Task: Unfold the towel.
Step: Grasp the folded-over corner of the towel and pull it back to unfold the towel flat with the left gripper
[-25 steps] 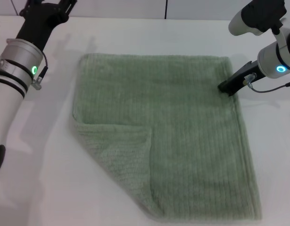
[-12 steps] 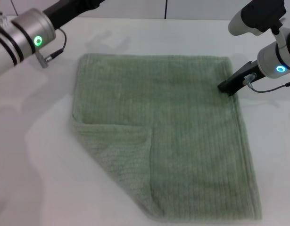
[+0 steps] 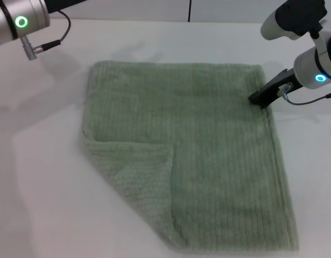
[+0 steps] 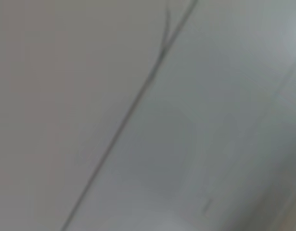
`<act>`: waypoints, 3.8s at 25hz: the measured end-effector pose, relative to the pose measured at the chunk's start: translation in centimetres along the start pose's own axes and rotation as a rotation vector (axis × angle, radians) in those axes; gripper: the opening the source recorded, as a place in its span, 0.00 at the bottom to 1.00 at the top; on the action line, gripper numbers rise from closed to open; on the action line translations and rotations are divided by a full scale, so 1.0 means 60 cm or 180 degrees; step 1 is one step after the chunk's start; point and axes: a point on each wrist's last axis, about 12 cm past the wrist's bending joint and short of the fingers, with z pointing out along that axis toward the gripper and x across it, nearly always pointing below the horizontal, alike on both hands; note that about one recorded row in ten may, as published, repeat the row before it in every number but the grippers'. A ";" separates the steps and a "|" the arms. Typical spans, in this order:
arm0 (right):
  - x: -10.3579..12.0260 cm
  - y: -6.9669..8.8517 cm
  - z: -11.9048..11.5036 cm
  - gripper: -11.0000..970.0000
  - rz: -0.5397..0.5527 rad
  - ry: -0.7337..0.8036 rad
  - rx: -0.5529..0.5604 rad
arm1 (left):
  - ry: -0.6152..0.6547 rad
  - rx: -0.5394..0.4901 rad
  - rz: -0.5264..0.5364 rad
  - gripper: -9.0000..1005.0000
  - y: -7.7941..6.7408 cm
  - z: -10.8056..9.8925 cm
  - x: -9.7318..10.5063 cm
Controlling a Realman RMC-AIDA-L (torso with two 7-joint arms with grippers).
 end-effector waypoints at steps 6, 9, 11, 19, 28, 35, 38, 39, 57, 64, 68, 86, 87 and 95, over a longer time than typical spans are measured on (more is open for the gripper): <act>-0.001 -0.001 0.000 0.01 -0.0001 -0.0016 0.0021 | 0.0554 0.0083 0.0301 0.79 -0.015 -0.012 -0.010; -0.002 -0.001 0.000 0.01 -0.0004 -0.0018 0.0022 | 0.0792 0.0068 0.0419 0.79 -0.017 -0.015 -0.006; -0.002 -0.001 0.000 0.01 -0.0004 -0.0019 0.0022 | 0.0940 0.0098 0.0512 0.79 -0.020 -0.017 -0.002; -0.003 -0.001 -0.001 0.01 -0.0009 -0.0021 0.0022 | 0.1540 0.0446 0.0930 0.79 -0.047 -0.011 0.017; -0.005 -0.001 -0.001 0.01 -0.0026 -0.0017 0.0030 | 0.2153 0.0619 0.1227 0.79 -0.073 0.027 0.059; -0.005 -0.003 -0.002 0.01 -0.0029 -0.0015 0.0038 | 0.2368 0.0729 0.1314 0.78 -0.084 0.037 0.077; -0.005 -0.003 -0.002 0.01 -0.0026 -0.0020 0.0038 | 0.2412 0.0743 0.1334 0.78 -0.087 0.041 0.082; -0.005 -0.003 -0.003 0.01 -0.0025 -0.0022 0.0038 | 0.2417 0.0743 0.1335 0.78 -0.087 0.042 0.084; -0.002 -0.002 0.003 0.01 -0.0005 -0.0002 0.0034 | 0.2615 0.0732 0.1364 0.78 -0.090 0.059 0.115; -0.002 -0.002 0.003 0.01 -0.0005 -0.0003 0.0034 | 0.2670 0.0750 0.1380 0.78 -0.093 0.062 0.123; -0.004 -0.002 0.002 0.01 -0.0015 -0.0005 0.0035 | 0.2683 0.0698 0.1438 0.78 -0.092 0.066 0.129; -0.008 0.000 0.002 0.01 -0.0035 -0.0004 0.0034 | 0.2890 0.0556 0.1419 0.78 -0.084 0.077 0.148; -0.009 0.000 0.002 0.01 -0.0039 -0.0004 0.0034 | 0.2933 0.0533 0.1430 0.78 -0.083 0.078 0.150; -0.008 0.000 0.002 0.01 -0.0039 -0.0003 0.0036 | 0.3012 0.0472 0.1431 0.78 -0.081 0.080 0.152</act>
